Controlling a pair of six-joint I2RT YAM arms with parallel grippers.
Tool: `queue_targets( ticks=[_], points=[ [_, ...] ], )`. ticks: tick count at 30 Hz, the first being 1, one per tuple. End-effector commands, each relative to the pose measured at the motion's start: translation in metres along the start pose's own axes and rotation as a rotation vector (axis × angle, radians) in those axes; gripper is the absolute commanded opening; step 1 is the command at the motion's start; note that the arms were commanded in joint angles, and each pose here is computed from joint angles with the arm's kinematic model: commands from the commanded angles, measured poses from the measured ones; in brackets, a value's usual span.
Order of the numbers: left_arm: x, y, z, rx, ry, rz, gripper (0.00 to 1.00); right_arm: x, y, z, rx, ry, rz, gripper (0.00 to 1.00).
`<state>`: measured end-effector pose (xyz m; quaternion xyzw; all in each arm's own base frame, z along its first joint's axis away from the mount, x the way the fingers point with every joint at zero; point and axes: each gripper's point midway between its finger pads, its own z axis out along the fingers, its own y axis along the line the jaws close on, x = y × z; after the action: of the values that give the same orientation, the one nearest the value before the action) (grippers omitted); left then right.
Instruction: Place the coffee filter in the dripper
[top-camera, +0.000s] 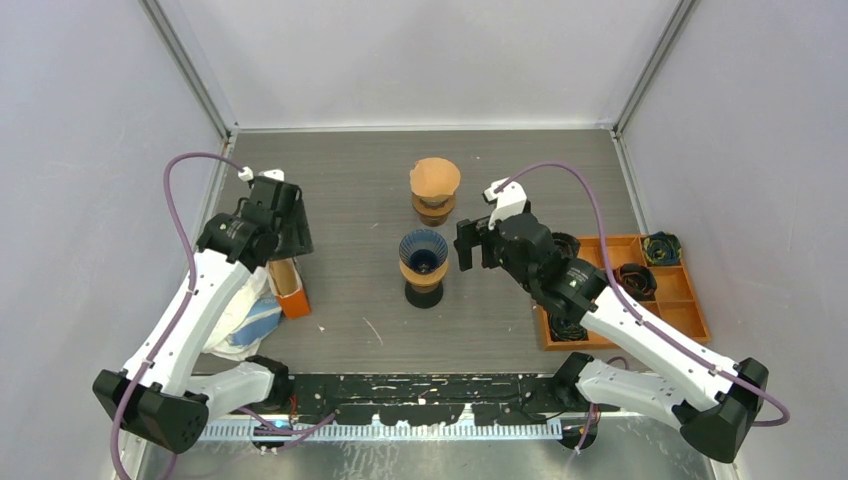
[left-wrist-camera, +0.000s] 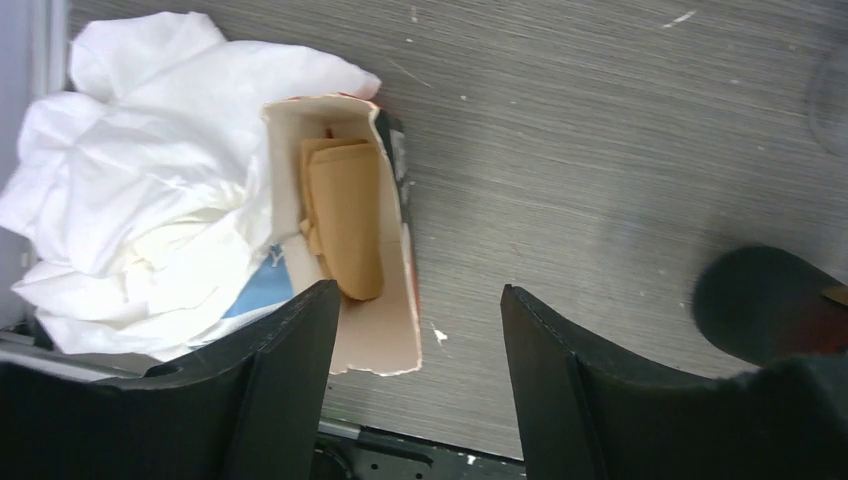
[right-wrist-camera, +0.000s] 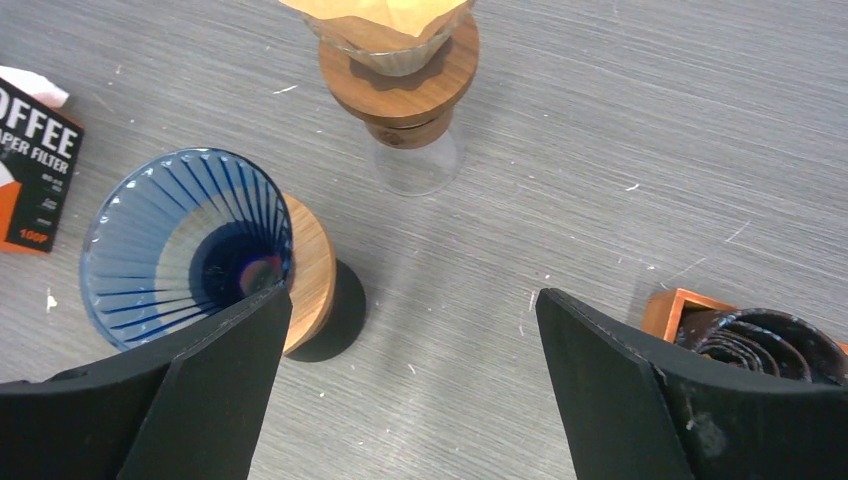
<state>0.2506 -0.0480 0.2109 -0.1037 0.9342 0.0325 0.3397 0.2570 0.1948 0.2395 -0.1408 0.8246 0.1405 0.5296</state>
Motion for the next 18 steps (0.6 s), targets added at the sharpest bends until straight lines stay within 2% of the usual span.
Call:
queue_targets(
  ticks=[1, 4, 10, 18],
  points=[
    [-0.005, 0.023, 0.006, -0.101, -0.015, 0.003, 0.6, -0.024, -0.01, -0.003, 0.047, -0.112, 0.007, 1.0],
    [-0.003, 0.028, 0.014, -0.128, 0.005, 0.004, 0.48, -0.02, -0.012, -0.002, 0.056, -0.106, 0.001, 1.0],
    [0.003, 0.04, 0.032, -0.187, 0.059, 0.0, 0.31, -0.019, -0.017, -0.002, 0.081, -0.111, 0.002, 1.0],
    [0.012, 0.047, 0.053, -0.224, 0.124, 0.004, 0.26, -0.023, -0.023, -0.007, 0.102, -0.14, 0.014, 1.0]
  ],
)
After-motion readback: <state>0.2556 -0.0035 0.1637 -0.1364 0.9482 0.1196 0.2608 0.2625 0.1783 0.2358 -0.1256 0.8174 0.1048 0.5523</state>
